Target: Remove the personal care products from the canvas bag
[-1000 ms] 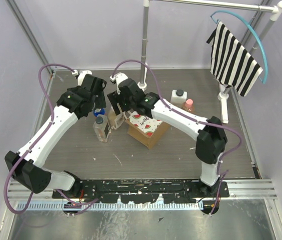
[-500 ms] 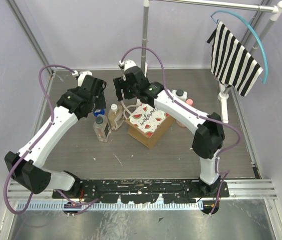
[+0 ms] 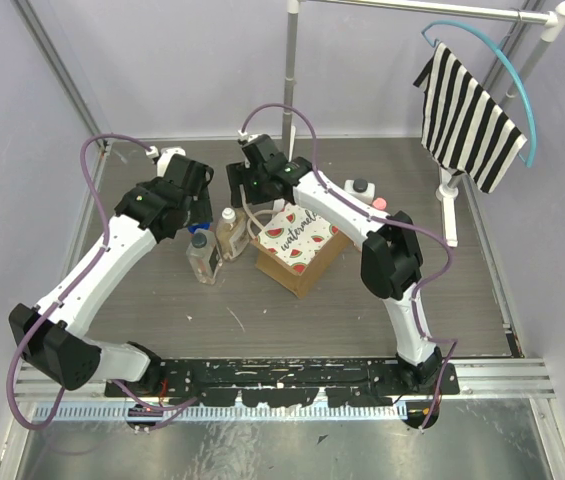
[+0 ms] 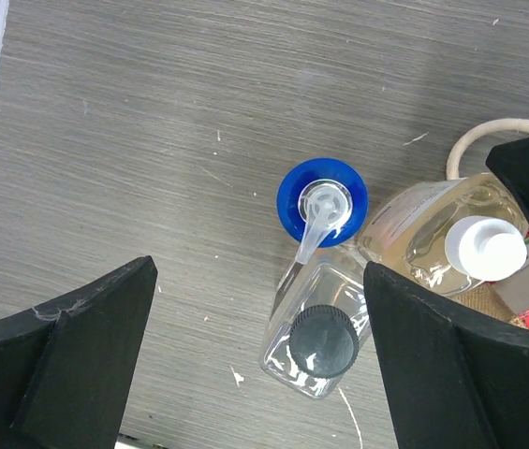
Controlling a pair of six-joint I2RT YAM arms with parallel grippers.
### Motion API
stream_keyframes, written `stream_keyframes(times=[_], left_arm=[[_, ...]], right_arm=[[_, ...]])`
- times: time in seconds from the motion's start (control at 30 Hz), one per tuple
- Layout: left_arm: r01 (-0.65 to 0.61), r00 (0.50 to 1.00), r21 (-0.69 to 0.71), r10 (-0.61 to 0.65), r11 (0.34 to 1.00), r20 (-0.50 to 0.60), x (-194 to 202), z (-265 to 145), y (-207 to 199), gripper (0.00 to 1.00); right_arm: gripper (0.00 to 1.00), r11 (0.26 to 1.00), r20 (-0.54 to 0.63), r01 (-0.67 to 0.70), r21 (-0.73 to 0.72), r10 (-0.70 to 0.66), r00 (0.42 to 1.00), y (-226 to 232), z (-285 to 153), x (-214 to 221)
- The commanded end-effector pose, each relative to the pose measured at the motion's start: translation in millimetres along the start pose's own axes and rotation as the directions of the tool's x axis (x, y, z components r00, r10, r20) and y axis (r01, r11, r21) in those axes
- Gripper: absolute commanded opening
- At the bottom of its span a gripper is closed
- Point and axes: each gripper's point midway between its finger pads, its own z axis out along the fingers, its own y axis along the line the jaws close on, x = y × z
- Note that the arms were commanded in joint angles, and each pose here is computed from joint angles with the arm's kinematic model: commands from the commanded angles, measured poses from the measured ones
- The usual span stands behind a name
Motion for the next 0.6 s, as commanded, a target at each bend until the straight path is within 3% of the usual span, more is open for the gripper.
stream_keyframes(times=[0.0, 0.1, 0.17, 0.2, 0.33, 0.5, 0.57], left_arm=[[0.017, 1.0, 0.012, -0.017, 1.0, 0.023, -5.2, -0.1, -2.0, 1.0], [0.019, 1.0, 0.019, -0.02, 1.0, 0.017, -4.1, 0.5, -4.1, 1.0], [0.022, 1.0, 0.023, -0.022, 0.999, 0.016, -4.3, 0.0, -4.8, 1.0], [0.022, 1.0, 0.023, -0.023, 0.999, 0.017, -4.8, -0.9, -4.3, 0.99], [0.018, 0.999, -0.005, -0.018, 1.0, 0.037, -8.5, -6.8, 5.9, 0.99], [0.018, 0.997, -0.015, -0.016, 1.0, 0.074, -14.0, -11.6, 12.7, 1.0], [0.018, 0.997, -0.008, -0.017, 1.0, 0.075, -14.5, -10.8, 10.9, 1.0]], right_arm=[[0.77, 0.999, 0.042, -0.015, -0.051, 0.017, 0.999, 17.5, -11.5, -21.8], [0.65, 0.997, 0.063, -0.008, -0.075, 0.013, 0.998, 22.3, -3.2, -29.4], [0.48, 0.996, 0.095, 0.0, -0.093, 0.009, 0.995, 26.6, 1.1, -41.9], [0.35, 0.997, 0.116, 0.001, -0.083, 0.009, 0.993, 25.3, 2.9, -49.6], [0.09, 0.998, 0.209, 0.018, -0.054, -0.006, 0.978, 19.9, -10.6, -82.8], [0.08, 0.999, 0.225, 0.019, -0.047, -0.008, 0.974, 15.3, -29.0, -93.9], [0.2, 0.998, 0.205, 0.012, -0.057, -0.001, 0.979, 14.9, -27.6, -83.5]])
